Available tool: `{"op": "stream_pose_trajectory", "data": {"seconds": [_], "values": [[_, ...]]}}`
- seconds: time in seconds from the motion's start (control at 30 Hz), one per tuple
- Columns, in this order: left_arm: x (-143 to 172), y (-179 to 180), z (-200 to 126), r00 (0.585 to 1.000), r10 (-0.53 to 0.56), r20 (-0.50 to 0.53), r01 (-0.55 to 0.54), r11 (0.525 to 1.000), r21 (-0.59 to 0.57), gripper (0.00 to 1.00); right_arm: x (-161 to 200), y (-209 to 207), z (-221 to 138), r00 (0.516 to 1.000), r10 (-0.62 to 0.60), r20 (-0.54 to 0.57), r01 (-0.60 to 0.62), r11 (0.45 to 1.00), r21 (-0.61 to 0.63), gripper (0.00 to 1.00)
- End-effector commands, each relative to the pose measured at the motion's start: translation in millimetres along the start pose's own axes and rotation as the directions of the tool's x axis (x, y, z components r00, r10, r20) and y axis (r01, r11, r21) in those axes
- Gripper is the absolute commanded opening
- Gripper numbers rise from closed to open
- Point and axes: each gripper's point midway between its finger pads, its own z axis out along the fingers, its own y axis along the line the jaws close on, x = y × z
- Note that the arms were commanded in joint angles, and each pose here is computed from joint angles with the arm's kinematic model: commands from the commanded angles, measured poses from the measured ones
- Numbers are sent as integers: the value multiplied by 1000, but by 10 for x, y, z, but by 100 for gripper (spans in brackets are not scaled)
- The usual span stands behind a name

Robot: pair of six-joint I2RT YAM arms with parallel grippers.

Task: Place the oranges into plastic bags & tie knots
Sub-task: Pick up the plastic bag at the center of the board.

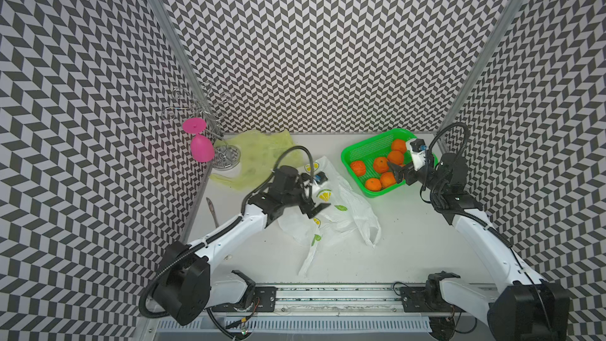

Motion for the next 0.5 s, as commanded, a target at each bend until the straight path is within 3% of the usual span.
{"op": "stream_pose_trajectory", "data": {"seconds": [0.0, 0.27, 0.47], "values": [[405, -134, 283, 968, 106, -226, -108, 994, 3, 94, 292, 211, 37, 998, 13, -63, -19, 994, -105, 99], [598, -323, 721, 925, 167, -341, -161, 986, 46, 84, 414, 261, 50, 995, 25, -99, -38, 991, -129, 99], [747, -400, 814, 904, 154, -398, -132, 988, 82, 68, 460, 279, 76, 993, 32, -117, -49, 988, -144, 99]]}}
